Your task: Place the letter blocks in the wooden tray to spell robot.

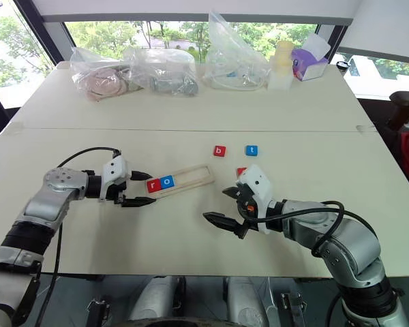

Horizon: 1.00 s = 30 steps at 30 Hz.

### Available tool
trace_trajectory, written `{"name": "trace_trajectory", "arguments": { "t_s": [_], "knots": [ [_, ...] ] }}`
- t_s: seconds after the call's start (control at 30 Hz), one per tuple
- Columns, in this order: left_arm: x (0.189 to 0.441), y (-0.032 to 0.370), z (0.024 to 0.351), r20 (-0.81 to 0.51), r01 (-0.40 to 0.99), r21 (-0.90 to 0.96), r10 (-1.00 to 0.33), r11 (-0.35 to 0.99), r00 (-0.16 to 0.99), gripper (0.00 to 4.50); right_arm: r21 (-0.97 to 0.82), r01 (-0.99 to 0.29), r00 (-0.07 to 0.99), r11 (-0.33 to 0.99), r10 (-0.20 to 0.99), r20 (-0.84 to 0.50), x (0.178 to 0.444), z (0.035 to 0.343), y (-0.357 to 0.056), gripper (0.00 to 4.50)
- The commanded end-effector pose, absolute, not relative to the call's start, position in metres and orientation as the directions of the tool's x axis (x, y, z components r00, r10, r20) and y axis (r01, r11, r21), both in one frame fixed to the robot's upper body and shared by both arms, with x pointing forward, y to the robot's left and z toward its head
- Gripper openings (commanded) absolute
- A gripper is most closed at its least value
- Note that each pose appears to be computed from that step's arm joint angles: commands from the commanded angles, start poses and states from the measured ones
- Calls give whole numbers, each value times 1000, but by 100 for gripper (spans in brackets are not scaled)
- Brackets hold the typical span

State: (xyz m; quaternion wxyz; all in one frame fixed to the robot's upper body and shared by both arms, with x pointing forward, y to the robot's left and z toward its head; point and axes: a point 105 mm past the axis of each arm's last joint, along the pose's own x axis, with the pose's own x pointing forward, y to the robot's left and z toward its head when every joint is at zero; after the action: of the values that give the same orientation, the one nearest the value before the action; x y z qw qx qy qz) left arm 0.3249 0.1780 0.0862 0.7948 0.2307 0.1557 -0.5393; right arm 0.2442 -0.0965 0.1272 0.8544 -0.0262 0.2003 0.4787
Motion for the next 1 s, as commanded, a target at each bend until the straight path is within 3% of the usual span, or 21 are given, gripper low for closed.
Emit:
{"name": "trace_trajectory", "arguments": {
  "t_s": [0.03, 0.23, 0.4, 0.87, 0.93, 0.97, 1.0],
  "knots": [
    [325, 184, 74, -529, 916, 195, -749, 351, 400, 311, 106, -820, 500, 563, 794, -345, 248, 136, -104, 450],
    [325, 175, 94, -496, 939, 233, -800, 252, 337, 311, 100, -786, 547, 610, 761, -349, 257, 134, -118, 450],
    [328, 158, 98, -563, 967, 253, -808, 28, 171, 311, 81, -750, 594, 656, 723, -353, 268, 133, -132, 450],
    [350, 146, 98, -605, 975, 205, -794, -83, 59, 311, 112, -701, 636, 704, 689, -348, 248, 129, -138, 450],
    [350, 146, 98, -612, 977, 193, -789, -92, 47, 414, 111, -697, 641, 708, 685, -345, 249, 130, -138, 450],
    [349, 146, 99, -614, 979, 179, -788, -96, 35, 446, 111, -696, 643, 710, 684, -344, 249, 130, -138, 450],
    [348, 146, 100, -608, 980, 174, -793, -100, 27, 446, 110, -694, 645, 711, 683, -343, 249, 130, -139, 450]
  ]
}}
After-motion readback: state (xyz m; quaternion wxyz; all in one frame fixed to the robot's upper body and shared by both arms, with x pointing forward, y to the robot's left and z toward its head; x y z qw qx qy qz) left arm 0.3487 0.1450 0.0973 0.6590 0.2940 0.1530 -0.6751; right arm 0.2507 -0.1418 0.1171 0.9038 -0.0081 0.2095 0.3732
